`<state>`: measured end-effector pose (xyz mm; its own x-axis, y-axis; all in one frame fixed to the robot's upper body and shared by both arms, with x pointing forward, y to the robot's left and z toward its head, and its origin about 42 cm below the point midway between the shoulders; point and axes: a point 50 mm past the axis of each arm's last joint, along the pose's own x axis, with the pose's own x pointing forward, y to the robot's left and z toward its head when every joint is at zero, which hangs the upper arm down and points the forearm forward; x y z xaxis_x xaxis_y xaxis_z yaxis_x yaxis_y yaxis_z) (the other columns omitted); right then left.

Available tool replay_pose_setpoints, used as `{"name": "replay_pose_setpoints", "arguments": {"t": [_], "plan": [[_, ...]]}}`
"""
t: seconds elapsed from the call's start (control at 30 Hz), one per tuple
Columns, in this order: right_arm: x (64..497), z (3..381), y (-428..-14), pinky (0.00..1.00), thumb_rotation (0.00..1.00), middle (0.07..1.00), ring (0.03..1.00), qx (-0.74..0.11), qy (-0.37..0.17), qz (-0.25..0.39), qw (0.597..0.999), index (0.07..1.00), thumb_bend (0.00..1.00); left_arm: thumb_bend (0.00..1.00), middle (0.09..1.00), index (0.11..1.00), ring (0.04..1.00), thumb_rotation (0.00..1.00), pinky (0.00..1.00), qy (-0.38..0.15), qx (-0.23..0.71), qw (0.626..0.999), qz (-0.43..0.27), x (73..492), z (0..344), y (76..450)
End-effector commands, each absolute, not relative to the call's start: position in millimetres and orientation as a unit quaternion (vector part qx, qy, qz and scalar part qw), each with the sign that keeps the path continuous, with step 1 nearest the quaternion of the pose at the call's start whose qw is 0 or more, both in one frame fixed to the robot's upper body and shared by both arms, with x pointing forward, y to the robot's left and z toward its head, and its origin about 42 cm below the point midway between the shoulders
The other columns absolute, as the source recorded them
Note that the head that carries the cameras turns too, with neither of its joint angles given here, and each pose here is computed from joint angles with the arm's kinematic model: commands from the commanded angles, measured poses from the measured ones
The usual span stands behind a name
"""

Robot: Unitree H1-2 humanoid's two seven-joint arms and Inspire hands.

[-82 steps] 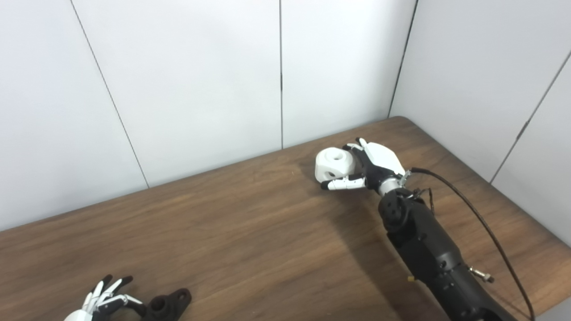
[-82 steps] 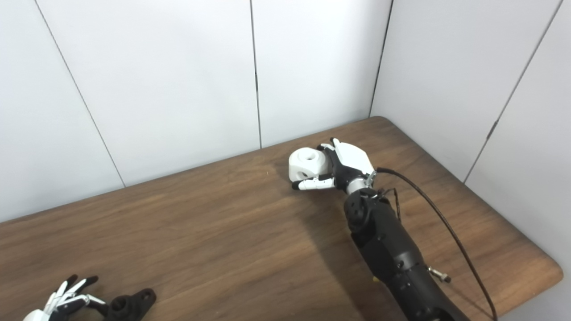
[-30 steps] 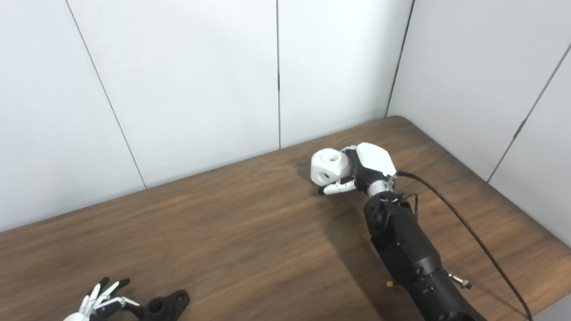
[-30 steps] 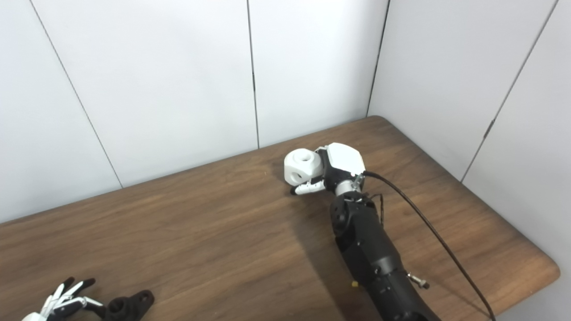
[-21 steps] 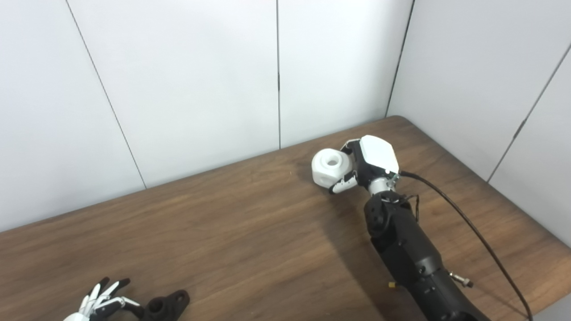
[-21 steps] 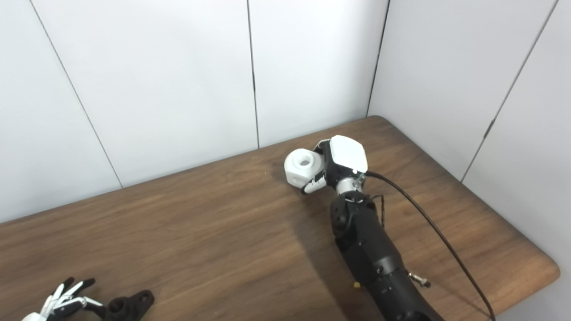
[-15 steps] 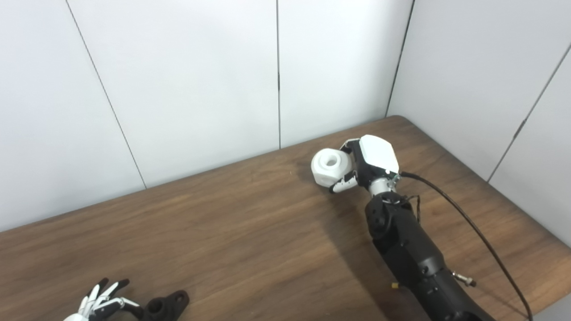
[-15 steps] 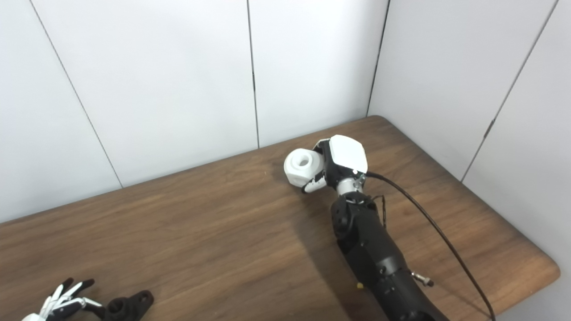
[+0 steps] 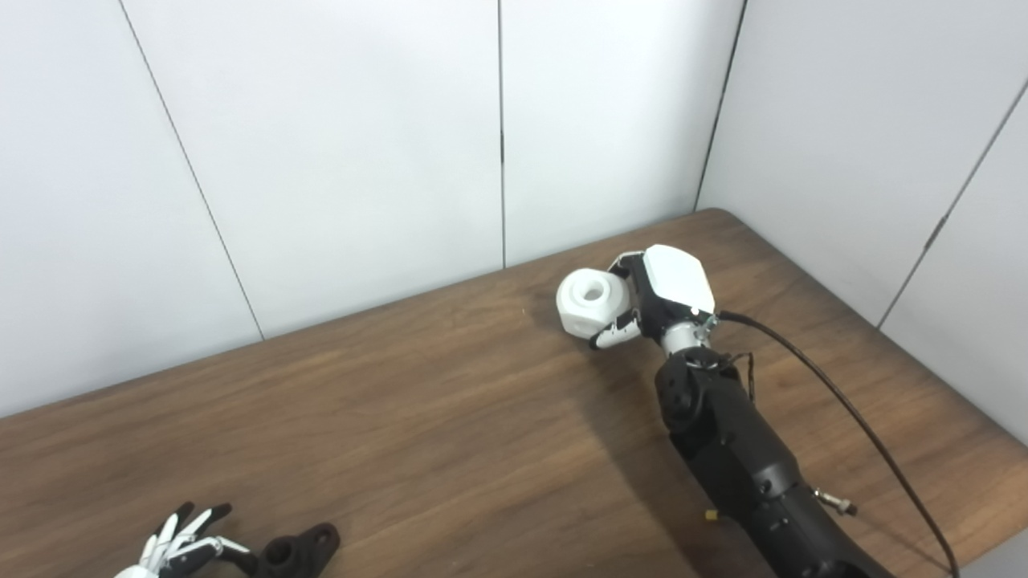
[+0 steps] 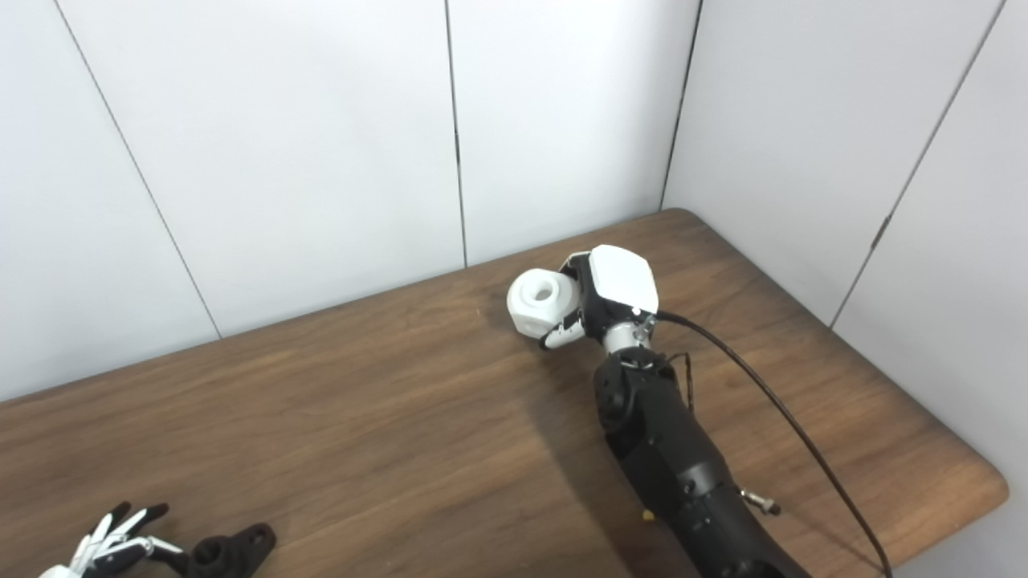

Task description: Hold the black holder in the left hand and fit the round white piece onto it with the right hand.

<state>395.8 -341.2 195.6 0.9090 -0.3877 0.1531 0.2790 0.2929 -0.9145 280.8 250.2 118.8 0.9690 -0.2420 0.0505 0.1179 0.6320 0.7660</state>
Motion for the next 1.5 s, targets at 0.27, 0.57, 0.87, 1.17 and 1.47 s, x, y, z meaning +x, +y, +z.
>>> {"name": "replay_pose_setpoints", "arguments": {"t": [0.27,0.57,0.87,1.17,1.47], "plan": [[398.0,218.1,-345.1,0.8,0.14,0.684,0.744,-0.555,0.02,-0.217,0.803,0.481,0.5,0.52,0.888,0.48,1.0,0.04,1.0,-0.063,0.43,0.895,-0.097,278.8,117.5,259.1],[392.5,226.8,-336.2,0.73,0.14,0.684,0.73,-0.513,0.021,-0.204,0.834,0.482,0.5,0.52,0.888,0.48,1.0,0.04,1.0,-0.062,0.434,0.893,-0.1,278.8,117.7,258.5],[388.6,246.1,-331.1,0.43,0.13,0.581,0.535,-0.463,0.019,-0.175,0.869,0.478,0.5,0.52,0.885,0.48,0.998,0.04,1.0,-0.063,0.435,0.892,-0.108,280.5,117.2,254.5],[386.7,258.2,-324.5,0.24,0.0,0.463,0.304,-0.422,0.017,-0.133,0.896,0.483,0.52,0.52,0.872,0.479,0.975,0.04,1.0,-0.072,0.441,0.886,-0.127,286.8,115.8,239.9],[386.3,259.0,-320.7,0.28,0.01,0.461,0.348,-0.41,0.015,-0.094,0.907,0.487,0.52,0.52,0.877,0.48,0.971,0.04,1.0,-0.075,0.453,0.874,-0.16,299.4,115.2,213.2]]}}
